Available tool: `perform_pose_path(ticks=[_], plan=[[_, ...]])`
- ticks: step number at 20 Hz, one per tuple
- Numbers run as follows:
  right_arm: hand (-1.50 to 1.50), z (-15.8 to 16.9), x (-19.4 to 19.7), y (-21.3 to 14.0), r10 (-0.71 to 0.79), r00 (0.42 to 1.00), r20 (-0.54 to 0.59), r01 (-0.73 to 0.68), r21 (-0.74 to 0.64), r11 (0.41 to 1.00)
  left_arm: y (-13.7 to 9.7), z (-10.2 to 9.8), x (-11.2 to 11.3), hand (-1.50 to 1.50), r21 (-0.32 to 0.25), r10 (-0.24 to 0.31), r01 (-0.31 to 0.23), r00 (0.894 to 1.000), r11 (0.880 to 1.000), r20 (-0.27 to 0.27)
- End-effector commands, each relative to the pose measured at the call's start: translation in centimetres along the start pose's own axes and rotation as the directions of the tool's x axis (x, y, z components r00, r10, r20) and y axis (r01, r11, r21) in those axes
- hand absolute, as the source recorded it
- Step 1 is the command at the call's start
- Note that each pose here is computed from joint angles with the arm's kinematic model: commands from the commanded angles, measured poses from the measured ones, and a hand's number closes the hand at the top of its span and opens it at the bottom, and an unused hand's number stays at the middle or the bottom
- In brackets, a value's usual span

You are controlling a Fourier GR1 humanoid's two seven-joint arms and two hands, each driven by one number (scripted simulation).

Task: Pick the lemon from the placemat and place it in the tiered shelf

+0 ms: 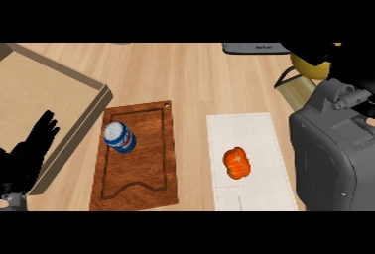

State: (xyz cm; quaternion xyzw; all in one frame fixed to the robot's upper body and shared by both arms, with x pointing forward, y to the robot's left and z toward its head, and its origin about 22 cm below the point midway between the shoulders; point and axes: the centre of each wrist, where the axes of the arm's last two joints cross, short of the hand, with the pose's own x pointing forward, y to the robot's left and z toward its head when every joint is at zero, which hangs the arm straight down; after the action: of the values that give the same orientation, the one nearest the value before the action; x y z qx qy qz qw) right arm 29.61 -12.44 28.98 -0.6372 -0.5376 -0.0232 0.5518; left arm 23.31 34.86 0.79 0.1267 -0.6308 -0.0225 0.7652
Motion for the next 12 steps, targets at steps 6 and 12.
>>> perform_pose_path(ticks=[6, 12], plan=[[1.50, -4.3, 2.4, -3.0, 0.239, 0.947, -0.216, -0.247, -0.014, 0.969, 0.4, 0.6, -1.0, 0.00, -0.009, -0.007, 0.006, 0.999, 1.000, -0.047], [1.50, -8.6, 0.7, -3.5, 0.275, 0.931, -0.241, -0.285, -0.006, 0.959, 0.4, 0.3, -0.4, 0.00, -0.005, 0.018, -0.018, 0.999, 1.000, -0.031]])
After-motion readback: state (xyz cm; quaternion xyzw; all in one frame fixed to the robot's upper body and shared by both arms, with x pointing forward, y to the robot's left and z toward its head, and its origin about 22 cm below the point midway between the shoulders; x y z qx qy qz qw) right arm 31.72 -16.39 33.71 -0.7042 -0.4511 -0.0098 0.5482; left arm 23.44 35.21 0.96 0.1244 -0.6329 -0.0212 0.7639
